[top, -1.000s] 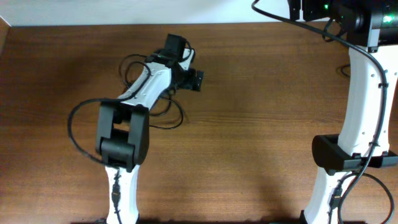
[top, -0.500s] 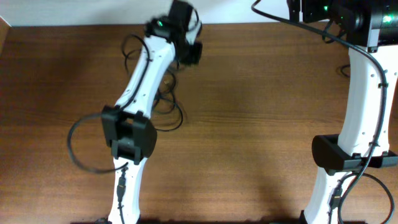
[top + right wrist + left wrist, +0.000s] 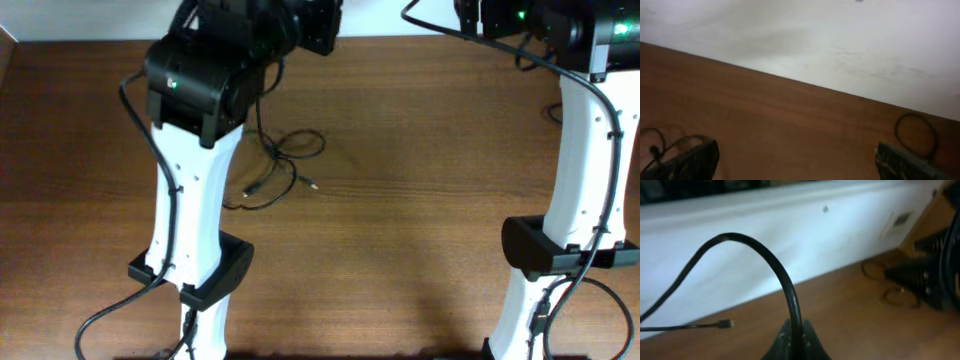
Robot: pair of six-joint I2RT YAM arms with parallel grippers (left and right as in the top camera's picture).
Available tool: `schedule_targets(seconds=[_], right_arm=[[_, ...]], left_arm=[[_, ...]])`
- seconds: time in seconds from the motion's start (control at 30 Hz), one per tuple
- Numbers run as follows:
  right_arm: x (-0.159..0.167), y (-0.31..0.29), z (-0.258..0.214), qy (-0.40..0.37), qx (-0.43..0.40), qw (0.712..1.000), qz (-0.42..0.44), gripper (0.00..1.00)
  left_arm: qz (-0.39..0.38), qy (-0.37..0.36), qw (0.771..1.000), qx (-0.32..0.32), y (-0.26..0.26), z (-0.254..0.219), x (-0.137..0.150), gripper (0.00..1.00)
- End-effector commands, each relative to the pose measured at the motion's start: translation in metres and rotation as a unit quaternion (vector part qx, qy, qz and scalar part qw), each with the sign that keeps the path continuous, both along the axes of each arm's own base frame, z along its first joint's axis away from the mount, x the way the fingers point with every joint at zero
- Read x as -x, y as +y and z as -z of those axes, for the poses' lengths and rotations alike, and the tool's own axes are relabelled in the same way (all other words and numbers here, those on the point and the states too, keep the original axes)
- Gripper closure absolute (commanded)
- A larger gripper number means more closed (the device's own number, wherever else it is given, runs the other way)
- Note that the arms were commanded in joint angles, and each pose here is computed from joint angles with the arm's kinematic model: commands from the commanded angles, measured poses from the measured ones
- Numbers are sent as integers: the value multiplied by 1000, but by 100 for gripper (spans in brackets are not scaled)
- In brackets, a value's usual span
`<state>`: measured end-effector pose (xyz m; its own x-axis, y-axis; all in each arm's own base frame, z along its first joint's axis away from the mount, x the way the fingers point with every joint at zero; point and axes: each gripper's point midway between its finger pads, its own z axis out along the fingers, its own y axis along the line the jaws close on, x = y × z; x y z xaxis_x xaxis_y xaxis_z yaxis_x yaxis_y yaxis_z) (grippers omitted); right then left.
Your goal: Untangle cables
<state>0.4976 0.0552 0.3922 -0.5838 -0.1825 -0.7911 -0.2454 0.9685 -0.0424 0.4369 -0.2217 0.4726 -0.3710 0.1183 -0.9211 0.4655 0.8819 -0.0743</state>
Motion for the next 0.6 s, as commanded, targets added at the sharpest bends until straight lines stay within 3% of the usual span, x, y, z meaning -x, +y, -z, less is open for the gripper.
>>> schedule_targets(seconds=[0.0, 0.07, 0.17, 0.3, 0.37, 0.43, 0.47, 0.57], right_arm=[[-9, 7, 26, 32, -9, 999, -14, 1], [-10, 7, 26, 32, -9, 999, -14, 1], [-10, 7, 27, 32, -9, 999, -14, 1], [-10, 7, 27, 34, -9, 999, -14, 1], [-10, 7, 27, 34, -9, 999, -14, 1], [-8, 7, 29, 38, -9, 999, -14, 1], [-8, 7, 29, 38, -9, 999, -14, 1], [-8, 7, 29, 39, -9, 999, -14, 1]], left_arm=[[-105, -81, 991, -29, 52, -49, 12, 100], [-143, -121, 982, -34, 67, -71, 12, 100], [-152, -176, 973, -12, 84, -113, 39, 100], [-221, -188, 955, -57, 114, -118, 43, 100], [-249, -177, 948, -88, 127, -110, 44, 100], [-319, -165, 924, -132, 158, -104, 38, 100], [-366, -145, 905, -160, 179, -94, 36, 100], [-419, -44, 877, -231, 229, -31, 4, 100]])
